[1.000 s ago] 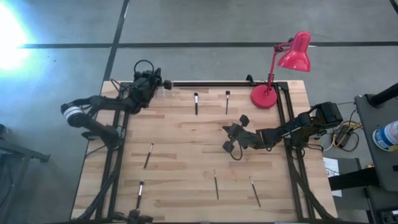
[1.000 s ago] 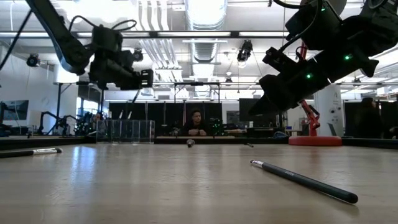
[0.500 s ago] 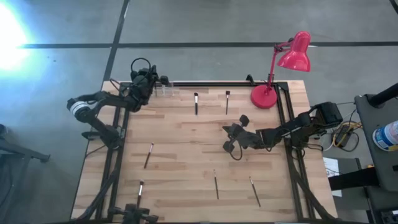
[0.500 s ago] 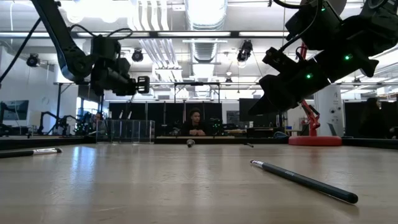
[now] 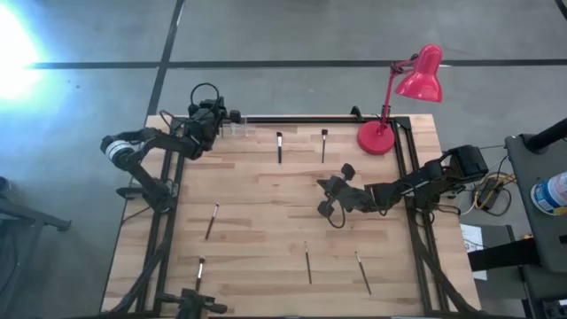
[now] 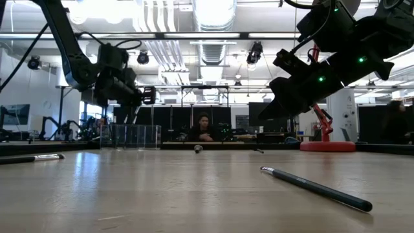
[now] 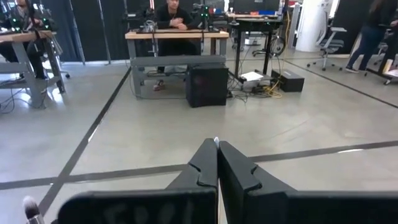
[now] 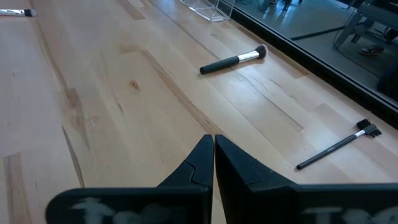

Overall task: Pick & Place Makeup Brushes
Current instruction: Put the eyeshadow brush into the transparent organizer

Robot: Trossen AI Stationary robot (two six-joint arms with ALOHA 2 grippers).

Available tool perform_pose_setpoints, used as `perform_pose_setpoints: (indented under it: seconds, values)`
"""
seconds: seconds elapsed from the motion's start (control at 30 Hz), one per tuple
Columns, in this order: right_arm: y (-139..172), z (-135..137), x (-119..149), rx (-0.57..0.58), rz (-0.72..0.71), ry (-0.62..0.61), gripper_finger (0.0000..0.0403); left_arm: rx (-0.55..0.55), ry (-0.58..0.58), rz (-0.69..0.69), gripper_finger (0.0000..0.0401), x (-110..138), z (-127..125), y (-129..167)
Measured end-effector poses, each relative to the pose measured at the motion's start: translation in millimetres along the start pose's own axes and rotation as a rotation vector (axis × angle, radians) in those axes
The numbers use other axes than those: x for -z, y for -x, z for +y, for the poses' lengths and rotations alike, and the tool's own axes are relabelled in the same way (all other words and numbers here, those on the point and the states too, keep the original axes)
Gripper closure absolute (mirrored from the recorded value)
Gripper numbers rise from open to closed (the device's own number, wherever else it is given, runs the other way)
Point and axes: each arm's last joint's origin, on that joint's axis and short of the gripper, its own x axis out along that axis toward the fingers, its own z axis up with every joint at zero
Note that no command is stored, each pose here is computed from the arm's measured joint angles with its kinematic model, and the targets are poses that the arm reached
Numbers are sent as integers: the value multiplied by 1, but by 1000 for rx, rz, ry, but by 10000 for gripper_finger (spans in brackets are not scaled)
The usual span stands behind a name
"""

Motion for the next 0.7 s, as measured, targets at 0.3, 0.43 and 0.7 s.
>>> perform_pose_setpoints:
  seconds: [0.3,0.43,0.7]
  values:
    - [0,0,0,0,0,-3,394,-6,21,41,400,4,1,0]
    - [0,0,0,0,-1,-3,394,-8,60,42,399,5,1,0]
    - [0,1,-2,-5,-17,-17,394,-14,119,69,394,7,1,0]
